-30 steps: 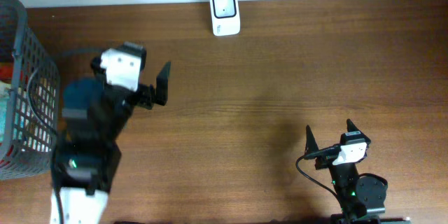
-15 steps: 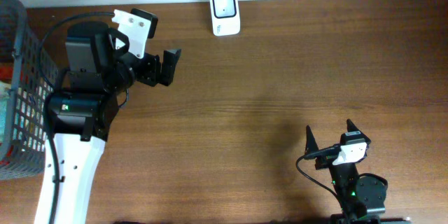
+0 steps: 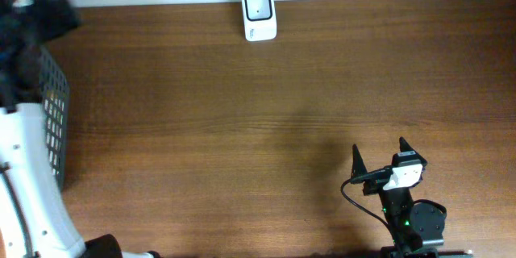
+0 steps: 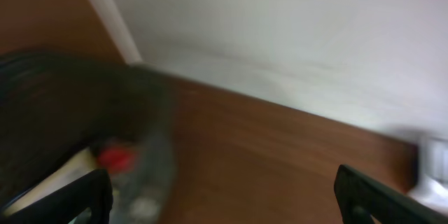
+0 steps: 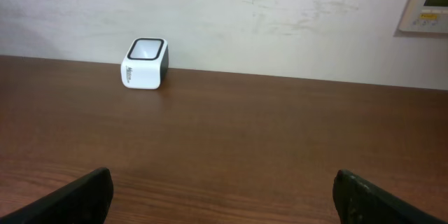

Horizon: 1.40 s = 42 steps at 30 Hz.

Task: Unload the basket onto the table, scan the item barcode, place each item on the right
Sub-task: 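Reach the left gripper into the grey basket and grasp the mint-green snack pack, then carry the mint-green pack out and drop it on the table centre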

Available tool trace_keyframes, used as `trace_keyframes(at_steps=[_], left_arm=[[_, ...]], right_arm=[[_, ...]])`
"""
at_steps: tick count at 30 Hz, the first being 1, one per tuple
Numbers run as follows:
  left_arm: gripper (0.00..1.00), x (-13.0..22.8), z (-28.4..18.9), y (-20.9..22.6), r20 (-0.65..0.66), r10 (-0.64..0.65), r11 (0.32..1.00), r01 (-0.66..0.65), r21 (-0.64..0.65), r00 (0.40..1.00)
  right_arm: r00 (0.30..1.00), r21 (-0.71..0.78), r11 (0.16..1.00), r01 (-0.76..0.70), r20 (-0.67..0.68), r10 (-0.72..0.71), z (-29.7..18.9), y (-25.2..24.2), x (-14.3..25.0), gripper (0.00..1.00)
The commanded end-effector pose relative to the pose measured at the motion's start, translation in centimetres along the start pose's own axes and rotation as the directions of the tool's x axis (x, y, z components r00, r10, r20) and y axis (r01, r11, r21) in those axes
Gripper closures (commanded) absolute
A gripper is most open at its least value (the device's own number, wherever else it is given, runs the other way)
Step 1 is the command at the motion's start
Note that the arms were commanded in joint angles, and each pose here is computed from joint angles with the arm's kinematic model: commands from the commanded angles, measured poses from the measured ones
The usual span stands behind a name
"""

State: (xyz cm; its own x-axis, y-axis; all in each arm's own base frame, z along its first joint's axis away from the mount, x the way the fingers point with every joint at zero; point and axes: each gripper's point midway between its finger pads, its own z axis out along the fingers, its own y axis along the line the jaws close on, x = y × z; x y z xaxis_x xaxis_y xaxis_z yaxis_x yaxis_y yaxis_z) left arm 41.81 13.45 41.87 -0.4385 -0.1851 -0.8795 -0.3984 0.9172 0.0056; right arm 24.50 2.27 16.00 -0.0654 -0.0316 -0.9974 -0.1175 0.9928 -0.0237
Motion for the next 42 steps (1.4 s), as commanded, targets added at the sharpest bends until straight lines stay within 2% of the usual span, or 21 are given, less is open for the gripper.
trace_keyframes(at_steps=[1, 4, 6, 10, 12, 14, 15, 18, 19, 20, 24, 25, 26, 27, 29, 31, 33, 35, 38, 40, 42], left_arm=[[0.01, -0.1, -0.1, 7.7, 0.009, -0.135, 0.977, 0.134, -0.166, 0.991], [0.00, 1.7, 0.4, 14.4, -0.014, -0.236, 0.928, 0.221, -0.301, 0.972], [0.02, 4.5, 2.2, 18.1, -0.072, -0.328, 0.882, 0.278, -0.380, 0.942], [0.05, 9.9, 6.6, 21.1, -0.217, -0.394, 0.855, 0.270, -0.444, 0.893], [0.06, 12.3, 8.2, 22.5, -0.282, -0.379, 0.861, 0.224, -0.456, 0.882], [0.05, 14.4, 9.8, 23.5, -0.350, -0.318, 0.888, 0.146, -0.437, 0.881], [0.05, 16.0, 11.0, 23.4, -0.402, -0.260, 0.921, 0.101, -0.375, 0.878], [0.05, 20.2, 13.3, 24.8, -0.474, -0.200, 0.941, 0.033, -0.336, 0.857], [0.04, 21.1, 14.3, 24.5, -0.491, -0.158, 0.962, 0.021, -0.273, 0.856], [0.03, 22.6, 16.1, 23.4, -0.509, -0.088, 0.989, 0.015, -0.145, 0.856], [0.06, 27.5, 18.7, 23.5, -0.593, -0.096, 0.993, 0.036, -0.112, 0.799], [0.14, 28.5, 19.1, 23.5, -0.610, -0.100, 0.993, 0.042, -0.109, 0.786], [0.27, 28.8, 19.2, 23.5, -0.616, -0.101, 0.993, 0.044, -0.108, 0.781], [0.41, 28.8, 19.3, 23.5, -0.615, -0.101, 0.993, 0.044, -0.108, 0.782], [0.76, 28.7, 19.3, 23.5, -0.611, -0.122, 0.991, 0.060, -0.120, 0.782], [0.99, 27.6, 19.2, 23.6, -0.585, -0.169, 0.984, 0.097, -0.151, 0.793], [1.00, 24.1, 18.5, 23.8, -0.517, -0.203, 0.976, 0.127, -0.178, 0.832], [1.00, 17.9, 16.5, 24.1, -0.388, -0.231, 0.966, 0.163, -0.201, 0.892], [1.00, 3.8, 8.1, 21.2, -0.067, -0.218, 0.970, 0.209, -0.126, 0.974], [1.00, -0.4, 2.9, 16.8, 0.031, -0.161, 0.986, 0.162, -0.034, 0.986], [1.00, -1.3, -0.9, 10.7, 0.031, -0.111, 0.992, 0.109, 0.064, 0.993]], right_arm=[[1.000, -0.003, 1.000, -0.007, -0.002, 0.007, 0.0, 0.1, 0.2, 0.01], [1.000, -0.003, 1.000, -0.007, -0.002, 0.007, 0.0, 0.1, 0.2, 0.01], [1.000, -0.003, 1.000, -0.007, -0.002, 0.007, 0.0, 0.1, 0.2, 0.01], [1.000, -0.003, 1.000, -0.007, -0.002, 0.007, 0.0, 0.1, 0.2, 0.01], [1.000, -0.002, 1.000, -0.007, -0.002, 0.007, 0.0, 0.1, 0.2, 0.01], [1.000, -0.002, 1.000, -0.007, -0.002, 0.007, 0.0, 0.1, 0.2, 0.01], [1.000, -0.003, 1.000, -0.007, -0.002, 0.007, 0.0, 0.1, 0.2, 0.01], [1.000, -0.003, 1.000, -0.007, -0.002, 0.007, 0.0, 0.1, 0.2, 0.01], [1.000, -0.003, 1.000, -0.007, -0.002, 0.007, 0.0, 0.1, 0.2, 0.01], [1.000, -0.003, 1.000, -0.007, -0.002, 0.007, 0.0, 0.1, 0.2, 0.01], [1.000, -0.002, 1.000, -0.007, -0.002, 0.007, 0.0, 0.1, 0.2, 0.01], [1.000, -0.003, 1.000, -0.007, -0.002, 0.007, 0.0, 0.1, 0.2, 0.01], [1.000, -0.003, 1.000, -0.007, -0.002, 0.007, 0.0, 0.1, 0.2, 0.01], [1.000, -0.003, 1.000, -0.007, -0.002, 0.007, 0.0, 0.1, 0.2, 0.01], [1.000, -0.002, 1.000, -0.007, -0.002, 0.007, 0.0, 0.1, 0.2, 0.01], [1.000, -0.003, 1.000, -0.007, -0.002, 0.007, 0.0, 0.1, 0.2, 0.01], [1.000, -0.003, 1.000, -0.007, -0.002, 0.007, 0.0, 0.1, 0.2, 0.01], [1.000, -0.002, 1.000, -0.007, -0.002, 0.007, 0.0, 0.1, 0.2, 0.01], [1.000, -0.002, 1.000, -0.007, -0.002, 0.007, 0.0, 0.1, 0.2, 0.01], [1.000, -0.003, 1.000, -0.007, -0.002, 0.007, 0.0, 0.1, 0.2, 0.01], [1.000, -0.002, 1.000, -0.007, -0.002, 0.007, 0.0, 0.1, 0.2, 0.01]])
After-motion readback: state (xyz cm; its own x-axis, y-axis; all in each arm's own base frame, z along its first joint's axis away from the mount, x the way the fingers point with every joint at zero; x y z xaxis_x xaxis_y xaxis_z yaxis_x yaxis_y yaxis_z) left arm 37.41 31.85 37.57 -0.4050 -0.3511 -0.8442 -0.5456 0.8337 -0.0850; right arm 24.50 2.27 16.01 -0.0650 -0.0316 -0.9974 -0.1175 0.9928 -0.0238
